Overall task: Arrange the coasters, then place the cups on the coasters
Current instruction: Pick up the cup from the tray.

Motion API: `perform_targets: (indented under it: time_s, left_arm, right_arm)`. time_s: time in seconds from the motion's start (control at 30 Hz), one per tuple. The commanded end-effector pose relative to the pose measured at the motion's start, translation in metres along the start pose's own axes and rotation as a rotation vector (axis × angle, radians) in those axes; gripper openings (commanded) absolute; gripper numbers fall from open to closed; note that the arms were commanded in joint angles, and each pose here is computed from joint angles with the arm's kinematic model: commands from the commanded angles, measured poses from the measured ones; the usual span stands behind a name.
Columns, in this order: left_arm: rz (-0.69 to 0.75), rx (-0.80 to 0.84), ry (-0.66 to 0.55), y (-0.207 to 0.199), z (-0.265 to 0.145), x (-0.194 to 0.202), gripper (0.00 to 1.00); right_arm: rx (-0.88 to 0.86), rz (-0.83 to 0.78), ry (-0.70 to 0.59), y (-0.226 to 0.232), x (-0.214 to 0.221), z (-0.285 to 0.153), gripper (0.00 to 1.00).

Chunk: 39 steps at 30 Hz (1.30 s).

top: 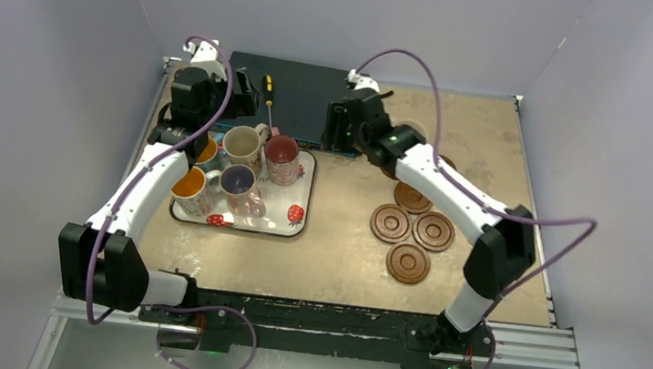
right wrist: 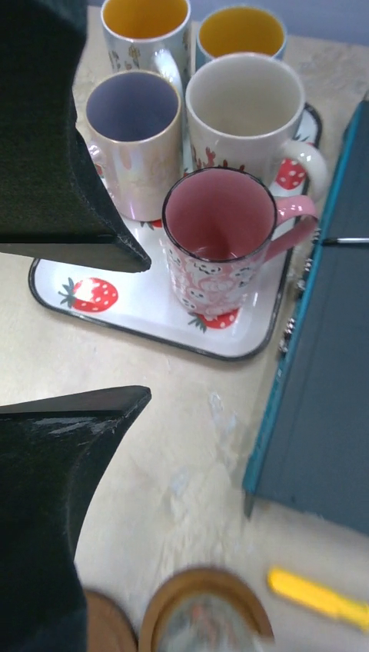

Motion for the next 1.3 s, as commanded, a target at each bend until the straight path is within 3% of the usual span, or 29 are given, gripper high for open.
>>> perform_targets:
  time_s: [0.0,0.2,0.57,1.27]
  left_arm:
    - [-0.003,-0.001,-0.073,-0.001,-0.007,-0.019,0.86]
    - [0.003,-0.010,-0.068,0.000,-0.006,-0.019,0.86]
    - [0.004,-0.013,-0.072,0.000,-0.007,-0.021,0.87]
    - [-0.002,-0.006,-0.062,0.000,-0.006,-0.019,0.87]
  right_arm:
    - [-0.032,0.040,-0.007,0.038,0.011,0.028,0.59]
    - [0.038,-0.009,0.023,0.069,0.036,0.064,0.59]
    - [0.170,-0.049,0.043,0.073,0.060,0.107,0.57]
    - [0.223,-0.068,0.112,0.061,0.083,0.119,0.42]
Point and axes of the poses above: each gripper's point midway between its finger pads, its own z axis out along the fingers, its own y axis along the line the jaws close on, x = y × z, the point moved 9 cm from there along -z, back along the fingers, and after that the axes turned 5 degrees about z, right-handed, at the moved point
